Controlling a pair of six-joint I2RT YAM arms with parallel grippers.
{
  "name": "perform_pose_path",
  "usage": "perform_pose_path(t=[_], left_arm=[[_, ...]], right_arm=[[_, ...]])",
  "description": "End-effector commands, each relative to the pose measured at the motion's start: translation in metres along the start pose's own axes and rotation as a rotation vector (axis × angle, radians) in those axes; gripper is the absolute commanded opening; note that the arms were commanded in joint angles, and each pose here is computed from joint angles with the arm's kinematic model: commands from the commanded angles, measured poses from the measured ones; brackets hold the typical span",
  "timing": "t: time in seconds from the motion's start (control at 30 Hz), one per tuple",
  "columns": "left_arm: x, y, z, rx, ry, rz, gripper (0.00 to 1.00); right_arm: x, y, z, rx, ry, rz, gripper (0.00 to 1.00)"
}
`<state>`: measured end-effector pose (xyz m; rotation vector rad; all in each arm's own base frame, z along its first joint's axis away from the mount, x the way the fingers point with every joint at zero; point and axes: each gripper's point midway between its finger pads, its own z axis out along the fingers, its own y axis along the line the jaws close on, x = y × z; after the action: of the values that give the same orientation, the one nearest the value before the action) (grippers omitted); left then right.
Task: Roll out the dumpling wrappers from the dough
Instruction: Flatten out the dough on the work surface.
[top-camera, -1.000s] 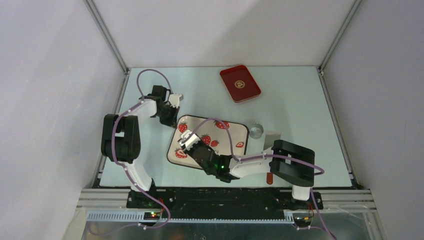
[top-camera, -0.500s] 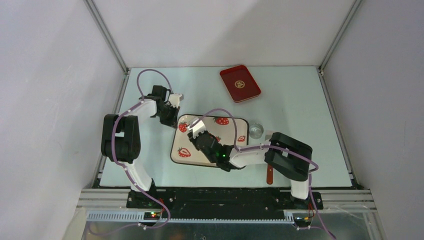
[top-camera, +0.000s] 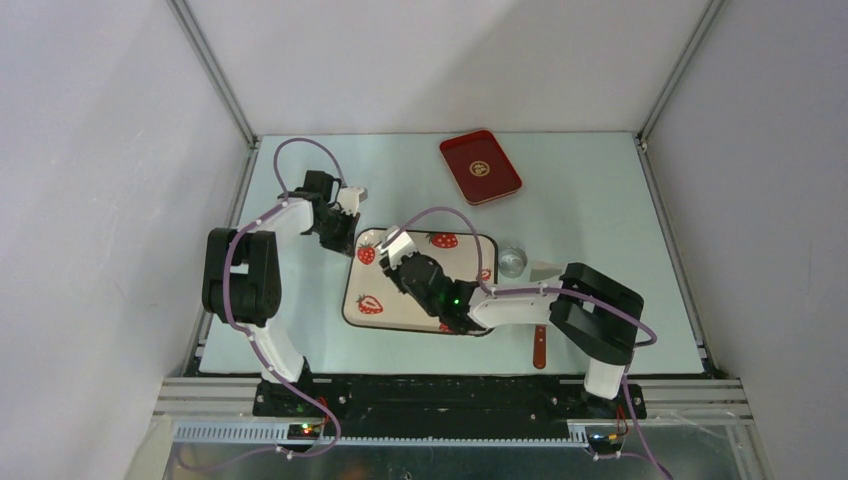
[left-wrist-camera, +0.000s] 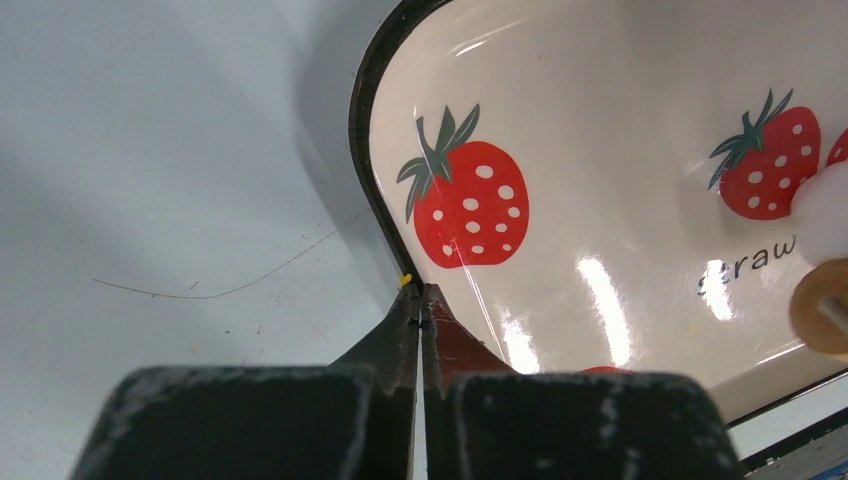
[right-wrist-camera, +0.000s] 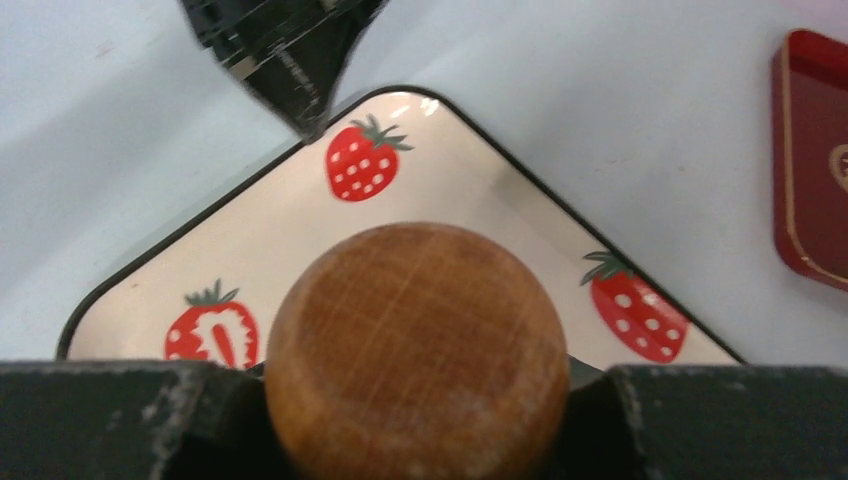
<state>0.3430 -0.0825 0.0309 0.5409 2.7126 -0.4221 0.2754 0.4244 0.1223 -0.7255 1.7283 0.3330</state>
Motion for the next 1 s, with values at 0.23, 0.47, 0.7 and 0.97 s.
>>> perform_pose_path(t=[0.23,0.47,0.7,0.97], left_arm=[[0.004,-0.004,0.000,0.015,0.022,0.027,0.00],[0.003,-0.005,-0.001,0.015,0.019,0.029,0.00],[0.003,-0.005,-0.002,0.015,0.017,0.030,0.00],[0.003,-0.006,-0.002,0.021,0.017,0.029,0.00]], right_arm=[[-0.050,-0.041,-0.003,0.072,-0.102,0.086,0.00],[-0.043,-0.052,0.007,0.126,-0.111,0.077,0.00],[-0.007,-0.036,0.017,0.083,-0.023,0.067,0.00],[-0.003,-0.028,0.020,0.176,-0.078,0.016,0.00]])
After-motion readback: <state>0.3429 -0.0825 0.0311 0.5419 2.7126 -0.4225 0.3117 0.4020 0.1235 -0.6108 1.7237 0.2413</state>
